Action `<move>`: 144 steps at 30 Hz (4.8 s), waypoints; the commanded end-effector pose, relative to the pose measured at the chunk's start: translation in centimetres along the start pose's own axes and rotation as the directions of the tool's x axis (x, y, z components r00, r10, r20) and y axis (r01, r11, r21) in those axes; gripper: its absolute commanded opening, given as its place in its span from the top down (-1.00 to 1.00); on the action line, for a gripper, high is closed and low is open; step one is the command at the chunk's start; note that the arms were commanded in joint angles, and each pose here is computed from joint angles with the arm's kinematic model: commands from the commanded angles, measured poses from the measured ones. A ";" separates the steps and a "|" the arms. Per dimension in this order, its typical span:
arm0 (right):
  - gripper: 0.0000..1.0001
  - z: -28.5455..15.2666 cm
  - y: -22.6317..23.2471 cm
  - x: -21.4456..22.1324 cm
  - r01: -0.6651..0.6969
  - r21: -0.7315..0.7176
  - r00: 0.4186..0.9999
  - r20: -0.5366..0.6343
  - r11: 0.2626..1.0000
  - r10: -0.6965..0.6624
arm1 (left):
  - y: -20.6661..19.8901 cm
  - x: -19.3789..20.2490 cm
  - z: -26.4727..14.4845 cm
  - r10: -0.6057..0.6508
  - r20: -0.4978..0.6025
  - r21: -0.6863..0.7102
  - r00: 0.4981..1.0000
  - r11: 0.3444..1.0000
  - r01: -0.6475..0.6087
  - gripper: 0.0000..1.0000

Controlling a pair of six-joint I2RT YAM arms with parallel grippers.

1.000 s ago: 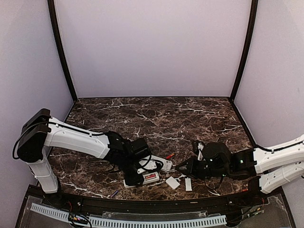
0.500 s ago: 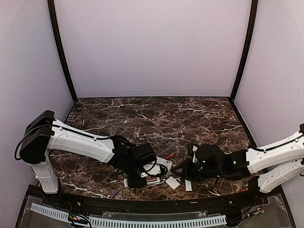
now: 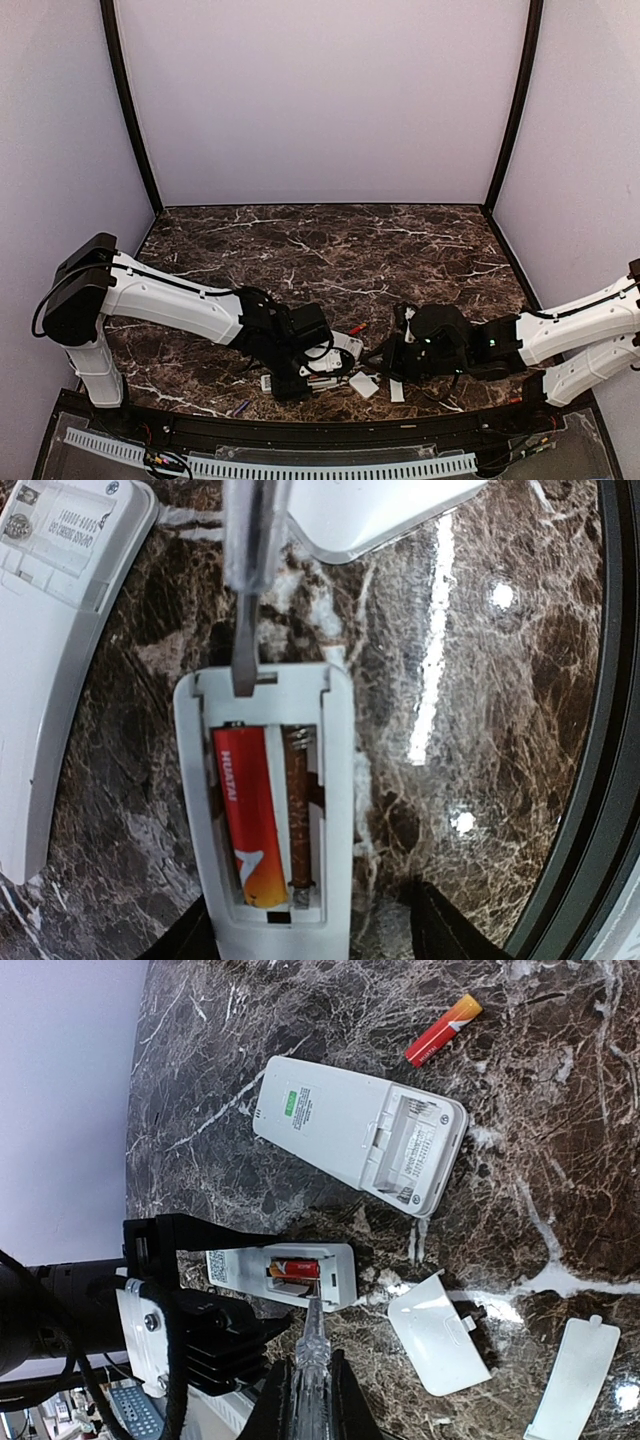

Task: Unload the batteries from the remote control
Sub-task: Hold the remote control without the battery cover at the corner of the board, then remove the battery from the remote control without the battery cover.

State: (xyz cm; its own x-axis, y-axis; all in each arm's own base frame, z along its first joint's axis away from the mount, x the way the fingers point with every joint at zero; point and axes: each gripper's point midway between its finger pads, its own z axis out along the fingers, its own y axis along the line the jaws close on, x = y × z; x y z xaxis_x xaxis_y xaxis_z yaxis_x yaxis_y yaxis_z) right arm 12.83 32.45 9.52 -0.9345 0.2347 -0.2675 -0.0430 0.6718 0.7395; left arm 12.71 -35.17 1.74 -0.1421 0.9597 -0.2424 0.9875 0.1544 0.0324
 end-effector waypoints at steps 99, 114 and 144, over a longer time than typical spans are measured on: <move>1.00 -2.8 4.8 1.0 0.161 0.061 0.987 0.006 0.985 -0.162 | 3.5 0.8 -11.8 -0.708 0.336 0.272 0.622 0.705 0.655 -0.58; 1.00 0.4 6.7 2.4 0.308 0.219 0.951 -0.078 0.926 -0.298 | 1.8 5.9 -6.5 -0.956 0.170 0.425 0.241 0.292 0.857 -0.14; 1.00 3.9 7.0 3.9 0.415 0.399 0.910 -0.174 0.817 -0.377 | 1.7 7.4 -3.7 -0.936 0.105 0.281 0.335 0.351 0.893 0.21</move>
State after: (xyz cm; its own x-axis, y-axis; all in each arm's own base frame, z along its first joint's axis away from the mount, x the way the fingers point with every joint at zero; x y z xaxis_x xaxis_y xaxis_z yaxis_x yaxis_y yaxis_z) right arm 10.33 40.55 10.97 -0.9091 -0.1430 -0.3913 -0.2630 0.9254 0.2729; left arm 13.66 -27.54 3.91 -0.9632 0.1424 -0.2281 0.2382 0.8453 -0.4782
